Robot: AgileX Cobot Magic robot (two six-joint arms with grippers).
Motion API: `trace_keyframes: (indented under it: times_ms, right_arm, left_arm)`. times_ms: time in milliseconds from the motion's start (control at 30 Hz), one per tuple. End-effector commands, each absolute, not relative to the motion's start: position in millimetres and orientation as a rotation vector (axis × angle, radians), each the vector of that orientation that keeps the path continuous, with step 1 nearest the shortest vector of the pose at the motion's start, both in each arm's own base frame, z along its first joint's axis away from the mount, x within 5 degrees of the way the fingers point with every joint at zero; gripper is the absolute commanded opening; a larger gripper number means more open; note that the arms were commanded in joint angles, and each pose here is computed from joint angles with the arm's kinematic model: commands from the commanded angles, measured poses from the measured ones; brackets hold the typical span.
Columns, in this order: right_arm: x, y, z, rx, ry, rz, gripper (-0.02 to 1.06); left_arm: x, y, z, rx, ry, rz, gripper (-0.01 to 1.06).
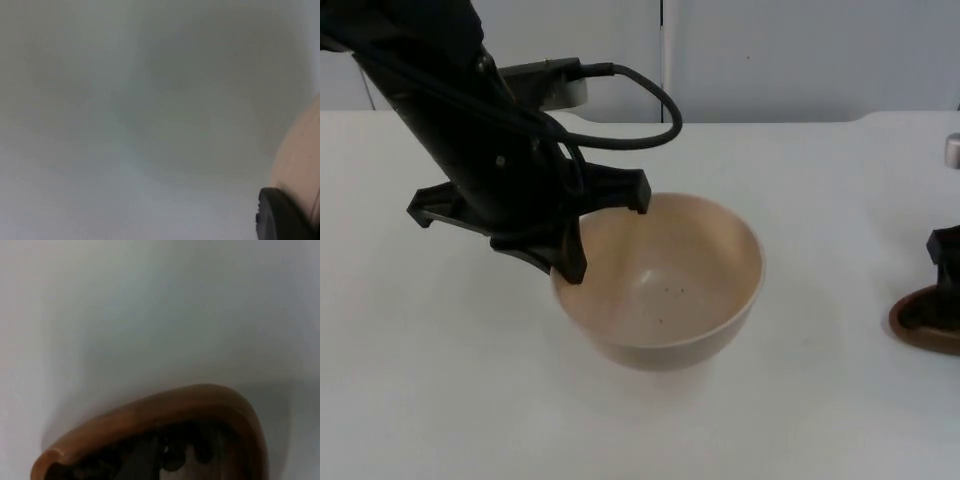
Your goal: Pick up the bowl with the left hand and pour the coffee beans from the cup into the bowl with the right hand.
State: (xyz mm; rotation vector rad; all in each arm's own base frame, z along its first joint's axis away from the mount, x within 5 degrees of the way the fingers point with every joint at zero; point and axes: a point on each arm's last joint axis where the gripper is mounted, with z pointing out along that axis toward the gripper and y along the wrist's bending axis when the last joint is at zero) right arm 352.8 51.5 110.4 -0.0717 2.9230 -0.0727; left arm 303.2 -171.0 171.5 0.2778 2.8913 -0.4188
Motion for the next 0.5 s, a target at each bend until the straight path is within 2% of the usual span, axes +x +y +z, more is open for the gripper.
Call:
trace_keyframes:
  times_ms: [0,200,467]
  right_arm:
    - [353.9,49.5,106.4,-0.064,2.92,-0.072,0.87]
    - [354.2,49.7,96.4,-0.067,2.937,-0.074,0.81]
    - [353.9,49.7,92.0,-0.068,2.949,-0.076,0.81]
  left_arm:
    - [303.8,-174.7,174.8,0.268,2.876,-0.439,0.0]
    - [303.6,-174.6,174.8,0.268,2.878,-0.438,0.0]
    - [303.6,-174.6,174.8,0.268,2.878,-0.438,0.0]
